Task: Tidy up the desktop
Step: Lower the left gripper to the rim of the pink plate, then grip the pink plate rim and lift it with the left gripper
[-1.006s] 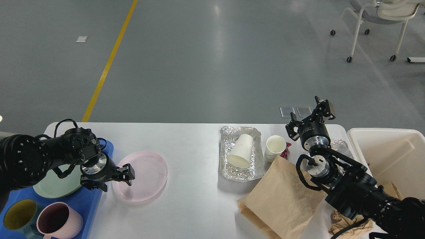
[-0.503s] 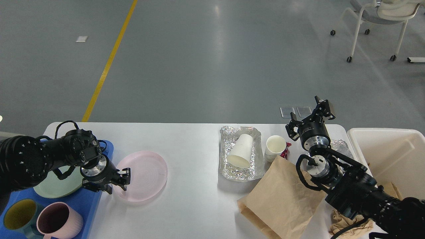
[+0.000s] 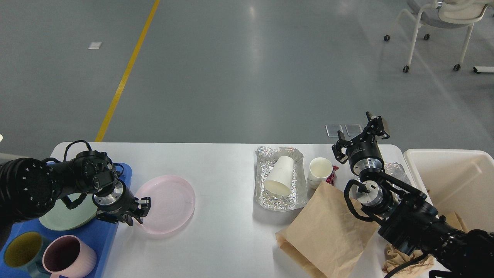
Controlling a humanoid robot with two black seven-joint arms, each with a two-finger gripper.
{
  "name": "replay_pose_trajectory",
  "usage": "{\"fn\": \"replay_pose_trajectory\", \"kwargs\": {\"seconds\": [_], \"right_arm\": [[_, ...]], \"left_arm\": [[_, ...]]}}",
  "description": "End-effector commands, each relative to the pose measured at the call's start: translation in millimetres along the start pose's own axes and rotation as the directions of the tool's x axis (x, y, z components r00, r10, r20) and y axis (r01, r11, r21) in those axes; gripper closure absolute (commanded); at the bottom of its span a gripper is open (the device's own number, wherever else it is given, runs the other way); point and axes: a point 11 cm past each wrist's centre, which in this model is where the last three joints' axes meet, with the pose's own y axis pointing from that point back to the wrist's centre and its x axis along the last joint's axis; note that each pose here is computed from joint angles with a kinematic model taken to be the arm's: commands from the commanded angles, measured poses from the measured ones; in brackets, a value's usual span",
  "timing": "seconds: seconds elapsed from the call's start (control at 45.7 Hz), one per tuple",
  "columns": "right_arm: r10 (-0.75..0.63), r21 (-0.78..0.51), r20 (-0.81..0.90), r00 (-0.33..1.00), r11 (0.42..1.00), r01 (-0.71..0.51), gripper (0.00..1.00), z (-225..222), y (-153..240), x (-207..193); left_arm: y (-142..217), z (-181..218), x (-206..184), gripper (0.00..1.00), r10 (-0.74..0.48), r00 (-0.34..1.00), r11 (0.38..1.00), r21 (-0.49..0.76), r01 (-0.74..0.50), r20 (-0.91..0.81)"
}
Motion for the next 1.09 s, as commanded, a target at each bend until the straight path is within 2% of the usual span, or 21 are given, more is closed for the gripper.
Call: {"fn": "replay_pose_trajectory", "kwargs": {"seconds": [0.0, 0.175, 0.328, 0.634, 0.809, 0.897, 1.072], "right_arm": [[0.0, 0.0, 0.0, 1.0, 1.0, 0.0, 0.0, 0, 0, 0], [0.0, 0.0, 0.0, 1.0, 1.0, 0.0, 0.0, 0, 0, 0], [0.0, 0.0, 0.0, 1.0, 1.0, 0.0, 0.0, 0, 0, 0], [0.0, 0.0, 0.0, 1.0, 1.0, 0.0, 0.0, 0, 0, 0], [0.0, 0.0, 0.0, 1.0, 1.0, 0.0, 0.0, 0, 0, 0], [0.0, 0.0, 0.0, 1.0, 1.0, 0.0, 0.0, 0, 0, 0], [0.0, 0.0, 0.0, 1.0, 1.0, 0.0, 0.0, 0, 0, 0]], "left_arm": [[-1, 0, -1, 0.73, -0.002, 1.0, 1.0, 0.001, 0.002, 0.0], [-4, -1, -4, 0.76, -0.009, 1.0, 1.0, -0.003, 0.009, -0.004], [-4, -1, -5, 0.88, -0.023, 1.0, 1.0, -0.001, 0.023, -0.003], [-4, -2, -5, 0.89, -0.022, 1.0, 1.0, -0.002, 0.022, -0.005], [-3, -1, -5, 0.95, -0.027, 1.0, 1.0, -0.003, 0.027, -0.004], [0, 1, -2, 0.99, -0.021, 1.0, 1.0, -0.007, 0.021, -0.001], [18, 10, 10, 1.0, -0.012, 1.0, 1.0, -0.025, 0.012, 0.009]]}}
